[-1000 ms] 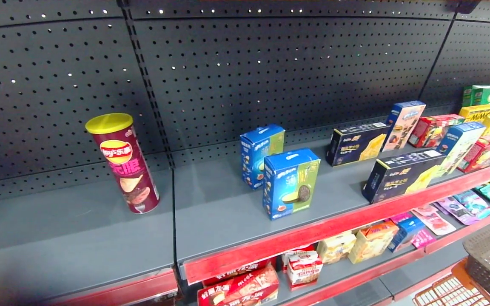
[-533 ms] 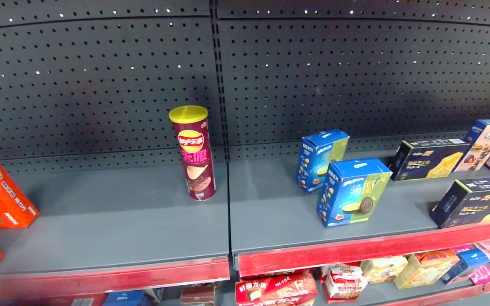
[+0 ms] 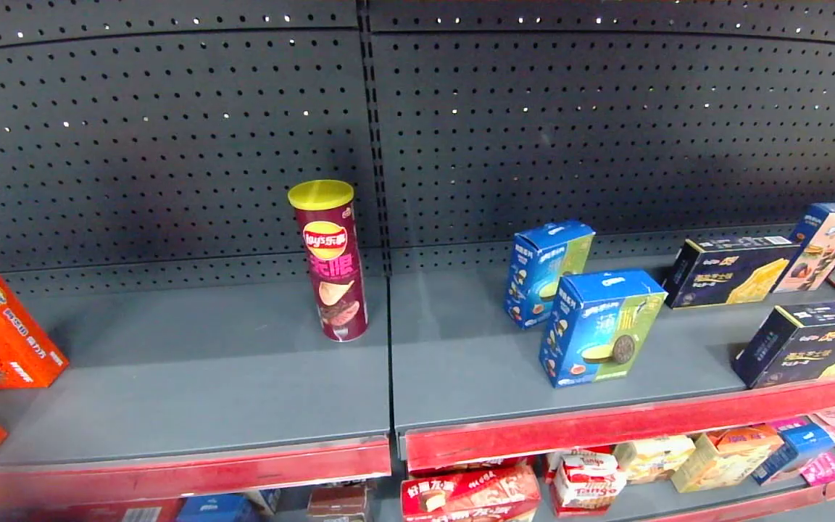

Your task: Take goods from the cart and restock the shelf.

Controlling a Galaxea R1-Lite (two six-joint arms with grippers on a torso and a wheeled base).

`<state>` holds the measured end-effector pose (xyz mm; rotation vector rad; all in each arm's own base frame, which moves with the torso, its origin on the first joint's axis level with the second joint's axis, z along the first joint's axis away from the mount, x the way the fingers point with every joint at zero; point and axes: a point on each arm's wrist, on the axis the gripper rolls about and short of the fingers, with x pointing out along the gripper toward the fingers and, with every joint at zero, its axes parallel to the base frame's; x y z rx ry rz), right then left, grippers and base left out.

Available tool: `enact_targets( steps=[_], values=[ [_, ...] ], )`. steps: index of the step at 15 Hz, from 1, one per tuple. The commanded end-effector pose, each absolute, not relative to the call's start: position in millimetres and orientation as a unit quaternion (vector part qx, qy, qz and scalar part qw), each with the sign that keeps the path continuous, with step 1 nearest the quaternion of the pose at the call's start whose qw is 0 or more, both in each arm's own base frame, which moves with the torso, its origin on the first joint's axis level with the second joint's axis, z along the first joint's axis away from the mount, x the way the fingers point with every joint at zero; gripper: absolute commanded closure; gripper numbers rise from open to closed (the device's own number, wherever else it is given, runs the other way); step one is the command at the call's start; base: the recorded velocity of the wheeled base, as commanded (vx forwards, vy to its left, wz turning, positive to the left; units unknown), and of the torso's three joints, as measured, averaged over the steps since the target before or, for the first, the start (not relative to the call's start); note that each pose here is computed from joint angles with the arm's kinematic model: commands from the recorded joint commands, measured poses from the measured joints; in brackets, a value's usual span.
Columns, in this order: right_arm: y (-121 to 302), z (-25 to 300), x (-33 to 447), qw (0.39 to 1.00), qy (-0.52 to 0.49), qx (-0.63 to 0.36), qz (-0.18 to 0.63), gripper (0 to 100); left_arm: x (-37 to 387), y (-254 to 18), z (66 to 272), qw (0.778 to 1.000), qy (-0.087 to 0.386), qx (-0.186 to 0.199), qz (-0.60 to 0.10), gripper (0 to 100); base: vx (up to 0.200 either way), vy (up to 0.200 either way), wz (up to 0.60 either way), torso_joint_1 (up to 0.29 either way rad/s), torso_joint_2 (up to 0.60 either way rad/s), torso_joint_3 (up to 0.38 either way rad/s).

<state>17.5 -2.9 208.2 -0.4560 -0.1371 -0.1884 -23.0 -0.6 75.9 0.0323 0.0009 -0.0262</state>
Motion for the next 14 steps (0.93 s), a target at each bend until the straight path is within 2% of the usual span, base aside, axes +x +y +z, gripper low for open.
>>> enact_targets(
  steps=[1,3,9,14],
  values=[
    [-2.5,205.9,16.1,0.967,-0.069,-0.227,-0.089,100,-23.0,-0.6,76.0,1.000,0.000,0.016,-0.013,0,0.000,0.000,0.00,0.000,0.00,0.000],
    [-2.3,204.1,14.2,0.964,-0.071,-0.241,-0.091,100,-23.0,-0.6,76.0,1.000,0.000,0.016,-0.013,0,0.000,0.000,0.00,0.000,0.00,0.000],
    [-2.1,203.3,12.8,0.963,-0.073,-0.245,-0.090,100,-22.9,-0.6,76.1,1.000,0.001,0.016,-0.013,0,0.000,0.000,0.60,0.002,0.00,0.004],
    [-1.7,203.1,10.2,0.962,-0.079,-0.246,-0.091,100,-23.0,-0.6,76.0,1.000,0.000,0.016,-0.013,0,0.000,0.000,0.00,0.000,0.00,0.000]
  ],
)
